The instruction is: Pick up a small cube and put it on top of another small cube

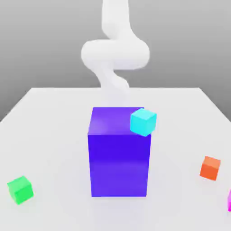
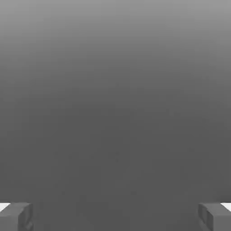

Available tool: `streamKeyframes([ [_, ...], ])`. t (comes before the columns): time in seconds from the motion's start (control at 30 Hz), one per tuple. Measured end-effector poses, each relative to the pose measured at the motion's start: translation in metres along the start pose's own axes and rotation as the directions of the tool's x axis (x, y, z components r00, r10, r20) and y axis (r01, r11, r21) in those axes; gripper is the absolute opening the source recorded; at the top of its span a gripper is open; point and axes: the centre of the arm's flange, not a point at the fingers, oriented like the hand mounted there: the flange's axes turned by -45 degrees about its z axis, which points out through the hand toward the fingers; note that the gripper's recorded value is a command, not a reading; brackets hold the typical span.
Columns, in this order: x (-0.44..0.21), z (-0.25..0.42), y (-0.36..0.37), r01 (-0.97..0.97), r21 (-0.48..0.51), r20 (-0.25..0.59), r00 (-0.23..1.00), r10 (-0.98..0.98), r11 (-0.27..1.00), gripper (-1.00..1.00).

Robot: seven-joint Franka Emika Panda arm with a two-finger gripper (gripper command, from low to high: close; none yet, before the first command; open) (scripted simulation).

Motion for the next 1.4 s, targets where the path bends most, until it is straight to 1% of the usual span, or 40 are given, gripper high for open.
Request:
streamKeyframes([
  [0.13, 0.002, 0.07, -0.04, 0.139, 0.029, 0.097, 0.985, -0.141, 0.99, 0.0],
  [0.27, -0.009, 0.135, -0.084, 0.271, 0.081, 0.179, 0.943, -0.281, 0.959, 0.0],
  [0.4, -0.031, 0.197, -0.131, 0.392, 0.153, 0.244, 0.874, -0.419, 0.907, 0.0],
  [0.53, -0.066, 0.253, -0.179, 0.497, 0.241, 0.29, 0.783, -0.55, 0.834, 0.0],
  [0.67, -0.115, 0.299, -0.236, 0.589, 0.351, 0.303, 0.664, -0.684, 0.728, 0.0],
  [0.8, -0.168, 0.342, -0.275, 0.636, 0.45, 0.308, 0.548, -0.778, 0.627, 0.0],
  [0.97, -0.25, 0.382, -0.326, 0.662, 0.582, 0.274, 0.388, -0.88, 0.473, 0.0],
  [1.03, -0.279, 0.398, -0.339, 0.661, 0.612, 0.26, 0.351, -0.9, 0.434, 0.0],
  [1.13, -0.311, 0.429, -0.344, 0.66, 0.622, 0.255, 0.34, -0.905, 0.423, 0.0],
  [1.17, -0.318, 0.436, -0.344, 0.66, 0.622, 0.255, 0.338, -0.906, 0.421, -1.0],
  [1.4, -0.319, 0.435, -0.344, 0.66, 0.623, 0.255, 0.337, -0.906, 0.421, -1.0],
])
